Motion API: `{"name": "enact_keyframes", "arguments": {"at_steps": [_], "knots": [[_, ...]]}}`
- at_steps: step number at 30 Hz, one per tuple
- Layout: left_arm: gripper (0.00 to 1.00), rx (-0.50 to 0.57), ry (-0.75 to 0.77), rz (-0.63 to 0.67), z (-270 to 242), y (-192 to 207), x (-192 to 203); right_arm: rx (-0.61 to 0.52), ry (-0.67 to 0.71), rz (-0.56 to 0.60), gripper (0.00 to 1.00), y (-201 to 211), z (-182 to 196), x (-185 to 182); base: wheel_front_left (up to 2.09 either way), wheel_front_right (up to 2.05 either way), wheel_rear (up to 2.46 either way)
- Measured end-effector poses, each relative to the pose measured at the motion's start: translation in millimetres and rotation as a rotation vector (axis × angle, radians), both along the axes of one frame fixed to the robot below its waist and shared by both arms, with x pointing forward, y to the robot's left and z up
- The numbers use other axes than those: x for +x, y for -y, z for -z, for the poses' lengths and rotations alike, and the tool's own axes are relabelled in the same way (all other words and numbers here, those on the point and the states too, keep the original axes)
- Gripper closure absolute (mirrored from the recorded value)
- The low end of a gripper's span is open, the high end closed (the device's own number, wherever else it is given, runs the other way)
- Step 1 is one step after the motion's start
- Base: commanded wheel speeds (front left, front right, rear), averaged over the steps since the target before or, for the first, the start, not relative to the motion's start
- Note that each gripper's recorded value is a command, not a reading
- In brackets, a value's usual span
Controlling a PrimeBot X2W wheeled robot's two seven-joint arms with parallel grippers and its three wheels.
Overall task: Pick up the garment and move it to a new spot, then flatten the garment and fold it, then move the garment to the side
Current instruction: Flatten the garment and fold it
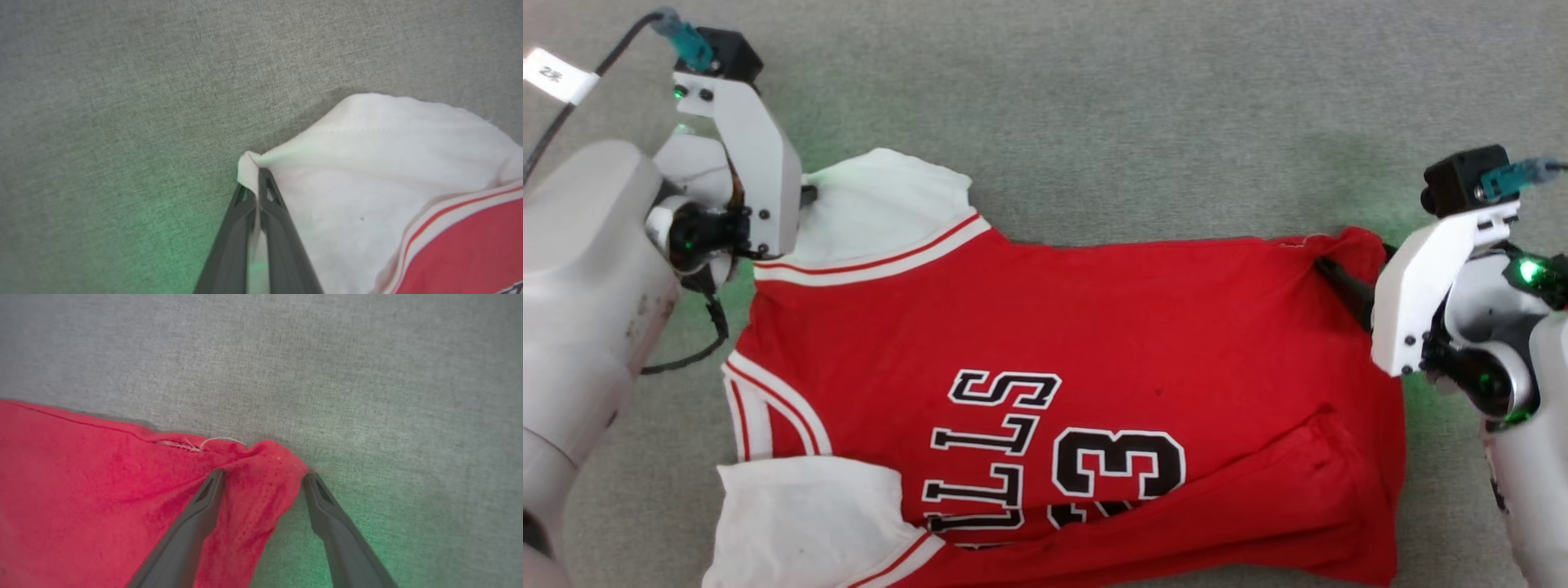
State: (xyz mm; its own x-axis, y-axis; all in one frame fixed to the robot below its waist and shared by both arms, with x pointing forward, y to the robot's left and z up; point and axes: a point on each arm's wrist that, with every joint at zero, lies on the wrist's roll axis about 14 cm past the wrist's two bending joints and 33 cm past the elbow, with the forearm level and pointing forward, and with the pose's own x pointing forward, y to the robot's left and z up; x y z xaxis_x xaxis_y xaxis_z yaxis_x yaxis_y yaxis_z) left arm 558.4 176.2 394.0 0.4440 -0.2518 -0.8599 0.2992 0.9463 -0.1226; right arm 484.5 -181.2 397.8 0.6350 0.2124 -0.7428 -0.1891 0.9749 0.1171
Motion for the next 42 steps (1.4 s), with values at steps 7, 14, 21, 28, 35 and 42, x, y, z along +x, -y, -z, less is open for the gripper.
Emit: {"name": "enact_keyframes", "arguments": {"at_steps": [7,14,21,28,35,42], "knots": [[1.0,-0.023,0.042,-0.003,-5,-1,0,0.002,-0.044,-0.023,1.0,-5,5,7,0.0,0.0,0.0],[1.0,-0.058,0.103,-0.011,-28,-5,-3,0.001,0.028,-0.03,1.0,-4,-8,12,0.0,0.0,0.0],[1.0,-0.07,0.158,-0.023,-67,-23,-13,-0.005,0.1,-0.075,1.0,-5,-31,3,0.0,0.0,0.0],[1.0,-0.079,0.162,-0.026,-92,-37,-40,-0.003,0.126,-0.135,1.0,-14,-49,-15,0.0,0.0,0.0],[1.0,-0.098,0.081,-0.045,-90,-40,-97,-0.003,0.077,-0.155,1.0,-11,-48,-44,0.0,0.0,0.0],[1.0,-0.1,-0.05,-0.057,-71,-32,-159,-0.012,-0.045,-0.114,1.0,7,-27,-77,0.0,0.0,0.0]]}}
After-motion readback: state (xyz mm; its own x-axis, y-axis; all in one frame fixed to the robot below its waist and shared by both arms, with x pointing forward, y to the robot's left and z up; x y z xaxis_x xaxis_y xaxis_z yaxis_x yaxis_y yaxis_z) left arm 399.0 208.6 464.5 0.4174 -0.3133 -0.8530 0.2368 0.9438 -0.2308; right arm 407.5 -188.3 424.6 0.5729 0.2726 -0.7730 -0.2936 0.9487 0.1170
